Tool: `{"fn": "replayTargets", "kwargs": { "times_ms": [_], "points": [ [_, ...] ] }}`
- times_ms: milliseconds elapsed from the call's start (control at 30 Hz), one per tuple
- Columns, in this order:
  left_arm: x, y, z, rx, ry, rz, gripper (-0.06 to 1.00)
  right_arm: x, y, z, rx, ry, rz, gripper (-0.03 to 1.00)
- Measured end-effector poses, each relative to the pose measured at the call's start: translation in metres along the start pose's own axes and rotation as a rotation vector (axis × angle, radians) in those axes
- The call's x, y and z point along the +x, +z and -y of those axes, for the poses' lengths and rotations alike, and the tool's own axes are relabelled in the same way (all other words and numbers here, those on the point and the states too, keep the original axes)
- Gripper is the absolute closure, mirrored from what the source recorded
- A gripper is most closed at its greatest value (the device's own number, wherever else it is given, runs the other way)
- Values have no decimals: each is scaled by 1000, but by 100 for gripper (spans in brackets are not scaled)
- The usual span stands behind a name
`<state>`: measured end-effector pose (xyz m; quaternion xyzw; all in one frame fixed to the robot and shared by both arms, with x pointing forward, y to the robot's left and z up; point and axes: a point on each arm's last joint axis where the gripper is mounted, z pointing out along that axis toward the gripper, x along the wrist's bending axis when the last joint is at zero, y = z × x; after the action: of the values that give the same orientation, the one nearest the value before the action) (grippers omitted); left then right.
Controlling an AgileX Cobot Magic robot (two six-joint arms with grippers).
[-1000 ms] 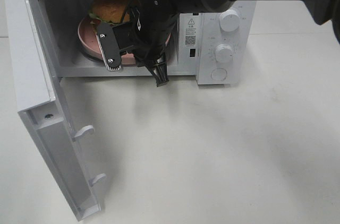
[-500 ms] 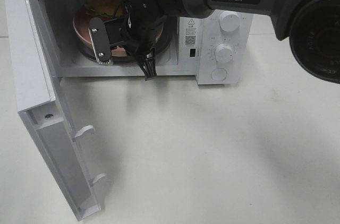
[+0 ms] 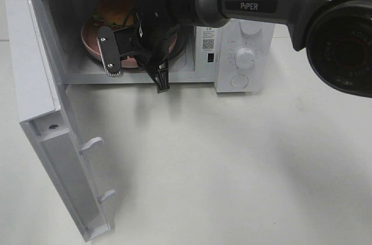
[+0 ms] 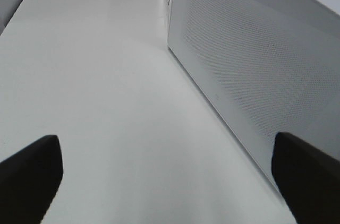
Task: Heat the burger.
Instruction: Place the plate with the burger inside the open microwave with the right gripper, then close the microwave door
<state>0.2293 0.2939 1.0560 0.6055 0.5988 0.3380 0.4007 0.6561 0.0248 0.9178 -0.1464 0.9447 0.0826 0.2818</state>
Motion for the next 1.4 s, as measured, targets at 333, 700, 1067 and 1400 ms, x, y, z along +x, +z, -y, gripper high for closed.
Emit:
{"fn": "replayTargets", "kwargs": {
  "times_ms": [333,700,1067,1400],
  "points": [
    [0,0,0,0,0,0,-4,-6,-3,-5,-56,44,39,70],
    [0,0,0,0,0,0,-4,-4,-14,-5,-74,63,41,33],
    [0,0,0,0,0,0,-4,10,-26,1,-89,58,49,22],
    [0,0,0,0,0,0,-4,31,-62,12,-105,53,61,21]
  ]
}}
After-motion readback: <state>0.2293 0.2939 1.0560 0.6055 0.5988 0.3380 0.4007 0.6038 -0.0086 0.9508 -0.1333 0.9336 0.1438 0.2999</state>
